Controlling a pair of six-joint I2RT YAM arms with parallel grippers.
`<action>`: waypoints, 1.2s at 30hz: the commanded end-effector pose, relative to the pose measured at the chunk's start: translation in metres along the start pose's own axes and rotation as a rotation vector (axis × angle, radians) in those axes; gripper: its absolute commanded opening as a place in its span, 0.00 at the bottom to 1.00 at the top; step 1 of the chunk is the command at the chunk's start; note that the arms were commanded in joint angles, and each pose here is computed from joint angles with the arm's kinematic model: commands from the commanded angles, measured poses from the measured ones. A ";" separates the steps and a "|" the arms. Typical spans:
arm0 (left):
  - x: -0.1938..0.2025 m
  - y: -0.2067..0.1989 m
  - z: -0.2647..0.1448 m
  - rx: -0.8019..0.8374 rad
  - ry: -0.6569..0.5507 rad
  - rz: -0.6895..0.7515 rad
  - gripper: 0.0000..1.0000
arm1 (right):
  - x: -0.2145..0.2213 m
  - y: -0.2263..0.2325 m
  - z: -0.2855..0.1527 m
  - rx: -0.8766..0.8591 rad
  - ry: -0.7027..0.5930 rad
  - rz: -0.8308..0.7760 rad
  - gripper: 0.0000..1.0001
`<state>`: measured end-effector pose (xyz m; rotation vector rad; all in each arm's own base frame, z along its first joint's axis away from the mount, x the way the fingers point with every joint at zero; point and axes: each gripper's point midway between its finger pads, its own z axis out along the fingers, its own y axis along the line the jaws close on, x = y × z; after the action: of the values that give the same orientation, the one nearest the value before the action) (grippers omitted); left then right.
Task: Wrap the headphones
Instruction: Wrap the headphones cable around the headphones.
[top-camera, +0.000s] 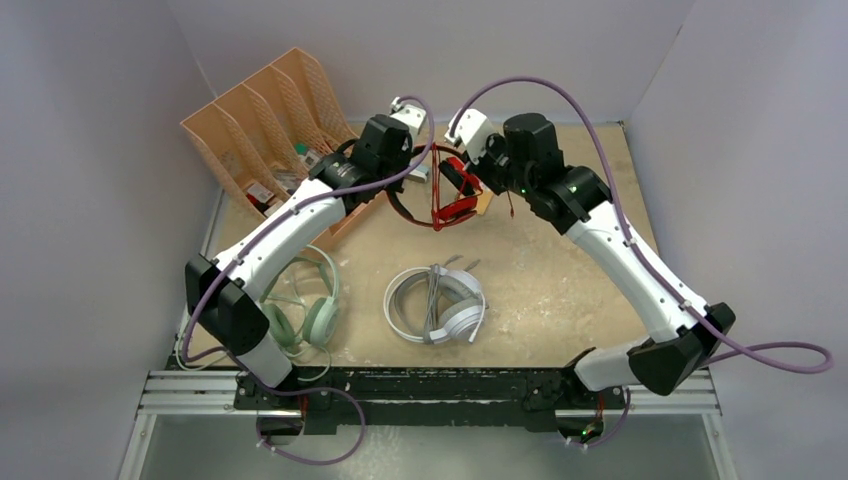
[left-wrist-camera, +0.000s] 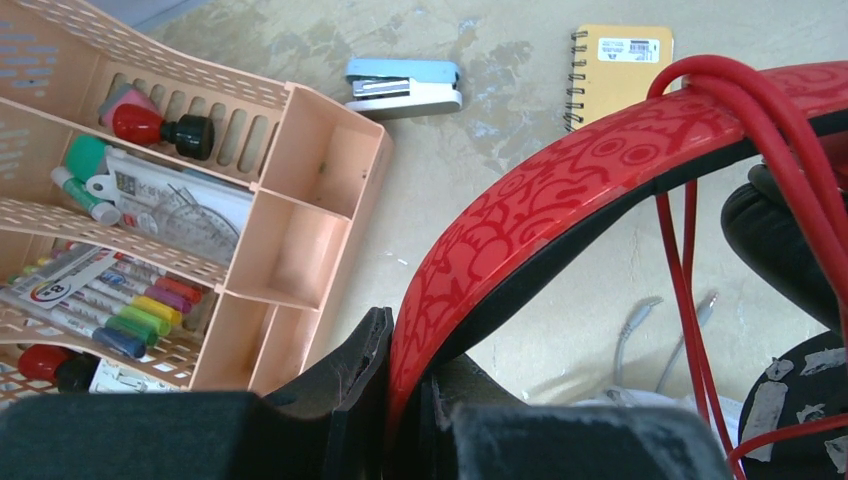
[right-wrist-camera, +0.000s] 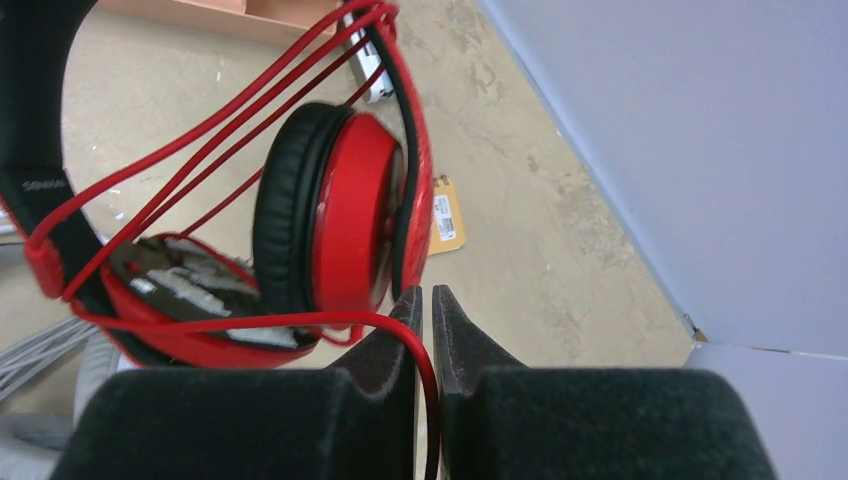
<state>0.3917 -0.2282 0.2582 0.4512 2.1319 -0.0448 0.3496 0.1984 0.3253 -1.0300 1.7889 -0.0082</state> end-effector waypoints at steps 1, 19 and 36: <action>-0.019 -0.010 -0.021 0.083 -0.076 0.014 0.00 | -0.036 -0.035 -0.013 0.116 -0.083 -0.040 0.11; -0.015 -0.045 -0.049 0.323 -0.178 0.058 0.00 | -0.059 -0.006 0.022 -0.135 -0.166 0.023 0.00; -0.037 -0.074 -0.117 0.595 -0.532 0.167 0.00 | -0.057 0.059 0.021 -0.672 -0.227 0.412 0.00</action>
<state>0.3145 -0.2607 0.2919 0.7763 1.7823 -0.4776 0.3458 0.2688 0.3159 -1.0806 1.8383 0.7817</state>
